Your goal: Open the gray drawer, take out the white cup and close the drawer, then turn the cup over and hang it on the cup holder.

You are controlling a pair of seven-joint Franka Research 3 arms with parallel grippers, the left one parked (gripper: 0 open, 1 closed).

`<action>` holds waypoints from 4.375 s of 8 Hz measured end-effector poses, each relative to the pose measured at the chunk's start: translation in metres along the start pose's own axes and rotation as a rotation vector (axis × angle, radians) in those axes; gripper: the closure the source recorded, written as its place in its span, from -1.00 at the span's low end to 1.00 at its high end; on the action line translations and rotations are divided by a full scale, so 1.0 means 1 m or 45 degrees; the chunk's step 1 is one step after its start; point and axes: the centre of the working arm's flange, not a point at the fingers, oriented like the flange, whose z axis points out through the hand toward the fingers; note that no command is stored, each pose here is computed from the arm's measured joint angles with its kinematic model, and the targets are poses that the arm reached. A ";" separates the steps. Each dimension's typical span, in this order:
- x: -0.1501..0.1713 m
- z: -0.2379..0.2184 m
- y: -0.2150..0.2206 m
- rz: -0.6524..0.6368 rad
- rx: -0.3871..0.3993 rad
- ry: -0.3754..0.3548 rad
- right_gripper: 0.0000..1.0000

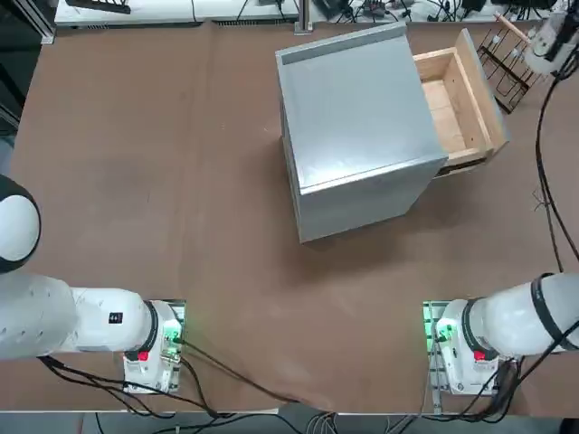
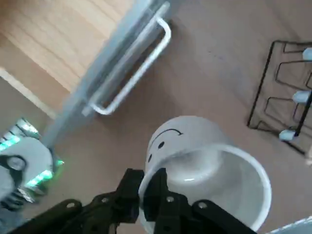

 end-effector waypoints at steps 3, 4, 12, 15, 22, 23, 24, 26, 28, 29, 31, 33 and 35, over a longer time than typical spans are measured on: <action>-0.038 0.086 0.042 -0.375 -0.051 0.012 0.88; -0.042 0.109 0.047 -0.468 -0.072 0.004 0.88; -0.034 0.236 0.049 -0.989 -0.167 -0.132 0.80; -0.029 0.259 0.059 -1.035 -0.204 -0.155 0.80; -0.024 0.306 0.067 -1.052 -0.215 -0.177 0.65; -0.023 0.306 0.067 -1.053 -0.216 -0.177 0.54; -0.023 0.306 0.067 -1.054 -0.217 -0.177 0.15; -0.022 0.299 0.067 -1.049 -0.206 -0.170 -0.59; -0.017 0.269 0.067 -0.993 -0.176 -0.091 -0.64; -0.016 0.246 0.067 -0.953 -0.159 -0.028 -0.67; -0.012 0.195 0.070 -0.802 -0.114 0.117 -0.74; -0.010 0.148 0.072 -0.406 -0.066 0.180 -0.92; -0.007 0.122 0.062 0.019 -0.028 0.207 -0.89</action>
